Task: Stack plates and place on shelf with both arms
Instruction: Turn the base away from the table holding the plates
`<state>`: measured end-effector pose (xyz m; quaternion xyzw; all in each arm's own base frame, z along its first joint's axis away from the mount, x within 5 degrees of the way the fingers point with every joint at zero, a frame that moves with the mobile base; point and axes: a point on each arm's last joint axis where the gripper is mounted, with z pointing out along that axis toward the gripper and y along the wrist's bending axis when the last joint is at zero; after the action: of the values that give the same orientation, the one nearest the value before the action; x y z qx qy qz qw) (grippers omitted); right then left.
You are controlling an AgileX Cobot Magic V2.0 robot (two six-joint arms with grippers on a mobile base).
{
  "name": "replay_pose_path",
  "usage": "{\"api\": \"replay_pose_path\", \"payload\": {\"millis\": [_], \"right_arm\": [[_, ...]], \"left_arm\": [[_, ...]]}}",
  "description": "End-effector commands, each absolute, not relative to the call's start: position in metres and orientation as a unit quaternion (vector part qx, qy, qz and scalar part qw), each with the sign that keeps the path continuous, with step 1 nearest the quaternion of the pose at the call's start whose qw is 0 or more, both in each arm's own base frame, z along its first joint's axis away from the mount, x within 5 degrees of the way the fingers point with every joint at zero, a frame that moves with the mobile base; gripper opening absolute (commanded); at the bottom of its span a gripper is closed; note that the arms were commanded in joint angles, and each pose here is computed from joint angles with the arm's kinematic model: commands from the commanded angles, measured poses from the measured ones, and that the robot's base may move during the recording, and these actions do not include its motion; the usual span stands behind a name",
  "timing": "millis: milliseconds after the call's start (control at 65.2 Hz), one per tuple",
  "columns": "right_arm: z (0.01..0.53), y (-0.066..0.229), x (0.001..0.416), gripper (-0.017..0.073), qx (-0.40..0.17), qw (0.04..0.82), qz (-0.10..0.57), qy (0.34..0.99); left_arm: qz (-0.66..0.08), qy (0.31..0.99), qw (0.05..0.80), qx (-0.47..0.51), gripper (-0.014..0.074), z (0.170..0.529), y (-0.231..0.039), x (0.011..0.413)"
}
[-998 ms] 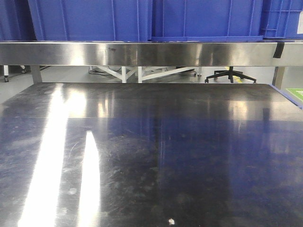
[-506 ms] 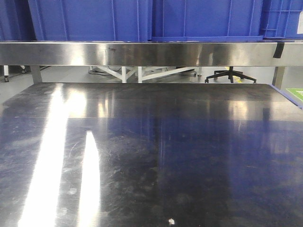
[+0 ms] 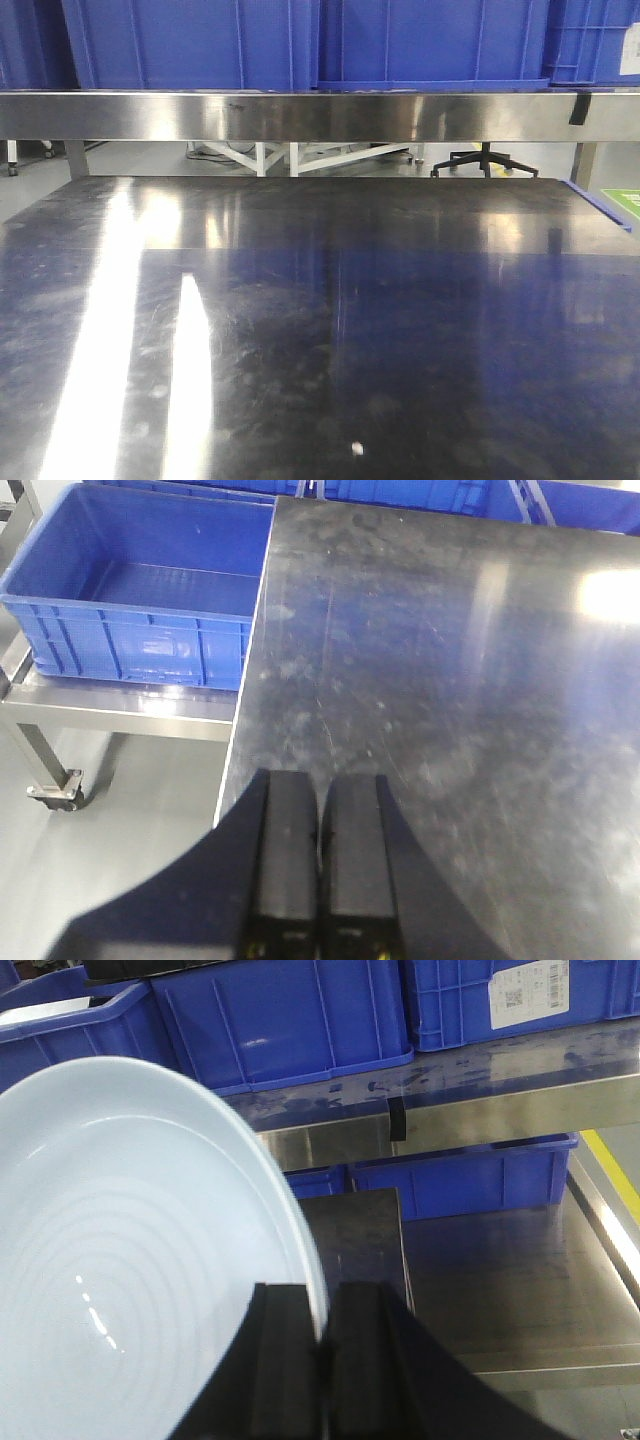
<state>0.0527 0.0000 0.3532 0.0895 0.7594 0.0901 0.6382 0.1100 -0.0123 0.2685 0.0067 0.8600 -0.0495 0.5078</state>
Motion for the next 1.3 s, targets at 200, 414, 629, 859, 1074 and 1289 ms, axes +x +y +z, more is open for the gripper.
{"api": "replay_pose_path", "payload": {"millis": [200,414,629,859,1074,1289], "right_arm": [[0.3704,-0.0002,0.0521,0.0057,0.084,0.683,0.093,0.719],[0.3704,-0.0002,0.0521,0.0057,0.084,0.683,0.093,0.719],[0.3704,-0.0002,0.0521,0.0057,0.084,0.683,0.093,0.719],[0.3704,-0.0002,0.0521,0.0057,0.084,0.683,0.093,0.719],[0.3704,-0.0002,0.0521,0.0057,0.084,0.683,0.093,0.719],[0.3704,-0.0002,0.0521,0.0057,0.084,0.683,0.093,0.719]], "left_arm": [[-0.058,0.833,0.551,0.009,0.0097,0.2843,-0.0137,0.1135],[-0.058,0.833,0.551,0.009,0.0097,0.2843,-0.0137,0.1135],[-0.058,0.833,0.551,0.009,0.0097,0.2843,-0.0137,0.1135],[-0.058,0.833,0.551,0.009,0.0097,0.2843,-0.0137,0.1135],[-0.058,0.833,0.551,0.009,0.0097,0.2843,-0.0137,0.1135],[-0.058,0.833,0.551,0.009,0.0097,0.2843,-0.0137,0.1135]]}}
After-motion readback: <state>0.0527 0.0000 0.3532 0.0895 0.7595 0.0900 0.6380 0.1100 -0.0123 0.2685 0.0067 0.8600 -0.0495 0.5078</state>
